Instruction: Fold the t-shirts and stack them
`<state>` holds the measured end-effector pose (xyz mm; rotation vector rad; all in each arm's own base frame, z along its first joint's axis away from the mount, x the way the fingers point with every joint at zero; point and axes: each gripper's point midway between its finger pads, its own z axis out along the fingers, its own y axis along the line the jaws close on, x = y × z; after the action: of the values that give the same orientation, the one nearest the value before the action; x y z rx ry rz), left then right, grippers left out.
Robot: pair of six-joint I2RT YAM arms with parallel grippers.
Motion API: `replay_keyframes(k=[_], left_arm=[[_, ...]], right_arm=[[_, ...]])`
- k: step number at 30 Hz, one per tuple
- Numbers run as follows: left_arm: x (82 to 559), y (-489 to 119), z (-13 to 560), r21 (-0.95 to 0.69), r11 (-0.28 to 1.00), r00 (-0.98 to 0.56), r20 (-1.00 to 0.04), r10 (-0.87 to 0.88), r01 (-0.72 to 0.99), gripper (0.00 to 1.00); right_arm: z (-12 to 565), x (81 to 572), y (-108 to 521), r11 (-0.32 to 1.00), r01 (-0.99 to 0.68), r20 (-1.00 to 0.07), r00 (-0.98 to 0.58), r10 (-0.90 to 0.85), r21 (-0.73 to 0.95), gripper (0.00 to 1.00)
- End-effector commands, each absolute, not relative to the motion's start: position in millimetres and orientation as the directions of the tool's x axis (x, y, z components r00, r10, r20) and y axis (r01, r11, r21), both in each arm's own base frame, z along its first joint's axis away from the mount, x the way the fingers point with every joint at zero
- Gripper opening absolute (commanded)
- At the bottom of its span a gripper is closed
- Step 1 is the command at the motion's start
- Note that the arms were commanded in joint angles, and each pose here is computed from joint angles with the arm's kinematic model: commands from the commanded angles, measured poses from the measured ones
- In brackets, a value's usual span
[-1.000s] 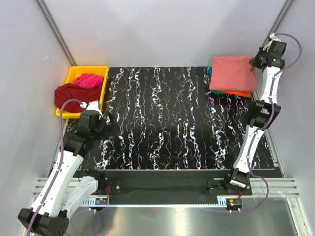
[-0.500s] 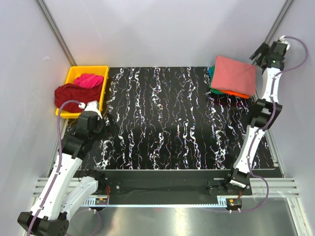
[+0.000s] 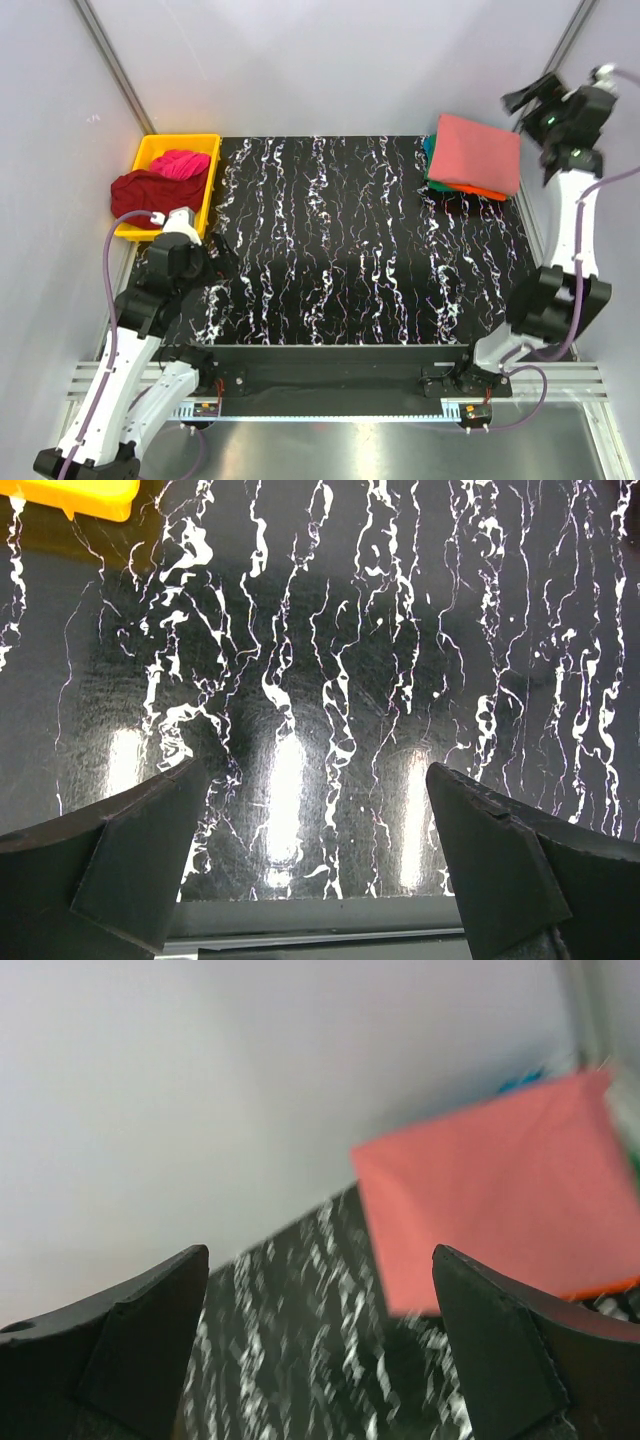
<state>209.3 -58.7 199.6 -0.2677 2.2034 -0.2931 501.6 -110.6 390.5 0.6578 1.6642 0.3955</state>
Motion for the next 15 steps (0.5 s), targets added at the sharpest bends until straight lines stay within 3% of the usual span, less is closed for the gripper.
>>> replay_keyframes(k=[1,8,9,11,12,15], left_arm=[[219,-61,210,-0.308,0.949,-0.561,-0.777,-0.287,-0.059,0.99],[219,-62,208,-0.307,0.950,-0.566,-0.774,-0.284,-0.058,0.99],[219,-61,208,-0.307,0.950,-0.565,-0.774,-0.286,-0.061,0.99],[220,-60,208,-0.302,0.951,-0.565,-0.773,-0.288,-0.070,0.99],[220,-59,207,-0.299,0.951,-0.568,-0.772,-0.287,-0.074,0.99],[221,-56,206,-0.291,0.952,-0.562,-0.774,-0.292,-0.093,0.99]], right_arm=[[330,490,-42,0.708,0.109,-0.673,-0.239,0.700,0.697,1.00],[265,431,110,0.734,-0.083,-0.662,-0.508,0.552,0.675,1.00],[235,412,138,0.736,-0.091,-0.640,-0.572,0.514,0.671,1.00],[226,391,167,0.705,-0.143,-0.629,-0.596,0.498,0.694,1.00],[192,364,191,0.699,-0.137,-0.582,-0.676,0.452,0.702,1.00],[155,325,217,0.696,-0.159,-0.559,-0.727,0.398,0.701,0.99]])
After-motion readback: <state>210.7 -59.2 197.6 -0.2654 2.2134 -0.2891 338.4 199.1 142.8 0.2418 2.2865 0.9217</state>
